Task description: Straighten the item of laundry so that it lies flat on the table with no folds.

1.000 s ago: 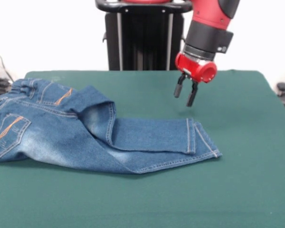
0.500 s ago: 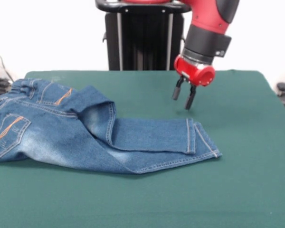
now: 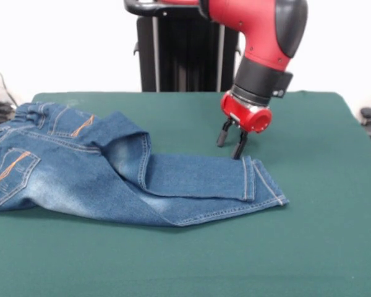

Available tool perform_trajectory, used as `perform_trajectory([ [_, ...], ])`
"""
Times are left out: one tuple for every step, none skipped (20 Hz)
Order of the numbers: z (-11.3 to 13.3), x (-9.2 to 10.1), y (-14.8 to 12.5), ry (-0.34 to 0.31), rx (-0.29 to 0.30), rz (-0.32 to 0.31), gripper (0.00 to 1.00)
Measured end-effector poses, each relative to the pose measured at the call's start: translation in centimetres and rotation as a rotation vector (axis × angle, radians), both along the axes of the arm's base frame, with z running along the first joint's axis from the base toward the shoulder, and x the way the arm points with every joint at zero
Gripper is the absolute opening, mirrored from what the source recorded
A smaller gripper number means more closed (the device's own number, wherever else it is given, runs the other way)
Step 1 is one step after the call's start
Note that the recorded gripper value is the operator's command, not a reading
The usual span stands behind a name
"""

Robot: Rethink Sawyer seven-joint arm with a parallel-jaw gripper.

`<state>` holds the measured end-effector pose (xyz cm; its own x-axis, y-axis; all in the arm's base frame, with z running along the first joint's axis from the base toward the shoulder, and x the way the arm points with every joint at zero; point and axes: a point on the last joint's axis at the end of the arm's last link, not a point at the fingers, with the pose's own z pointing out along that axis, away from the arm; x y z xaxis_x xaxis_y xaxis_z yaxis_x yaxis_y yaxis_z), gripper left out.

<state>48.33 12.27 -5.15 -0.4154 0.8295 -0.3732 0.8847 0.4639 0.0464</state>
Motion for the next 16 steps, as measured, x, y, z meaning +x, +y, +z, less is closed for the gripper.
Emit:
perform_trajectory([
  [0.02, 0.0, 0.01, -0.001, -0.002, -0.001, 1.0],
  [0.02, 0.0, 0.04, -0.002, -0.004, -0.004, 1.0],
  [0.0, 0.01, 0.06, -0.002, -0.006, -0.007, 1.0],
  [-0.01, 0.02, 0.08, -0.003, -0.007, -0.011, 1.0],
  [0.0, 0.04, 0.08, -0.004, -0.008, -0.015, 1.0],
  [0.01, 0.08, 0.11, -0.005, -0.009, -0.019, 1.0],
  [0.02, 0.09, 0.13, -0.006, -0.01, -0.022, 1.0],
  [0.03, 0.11, 0.13, -0.007, -0.011, -0.024, 1.0],
  [0.03, 0.14, 0.14, -0.008, -0.011, -0.026, 1.0],
  [0.03, 0.14, 0.14, -0.008, -0.011, -0.027, 1.0],
  [0.05, 0.16, 0.14, -0.008, -0.011, -0.027, 1.0],
  [0.06, 0.16, 0.15, -0.008, -0.011, -0.027, 1.0],
  [0.08, 0.18, 0.14, -0.009, -0.011, -0.027, 1.0],
  [0.09, 0.2, 0.11, -0.009, -0.011, -0.028, 1.0],
  [0.1, 0.23, 0.09, -0.009, -0.01, -0.028, 1.0],
  [0.13, 0.27, 0.04, -0.01, -0.01, -0.03, 1.0],
])
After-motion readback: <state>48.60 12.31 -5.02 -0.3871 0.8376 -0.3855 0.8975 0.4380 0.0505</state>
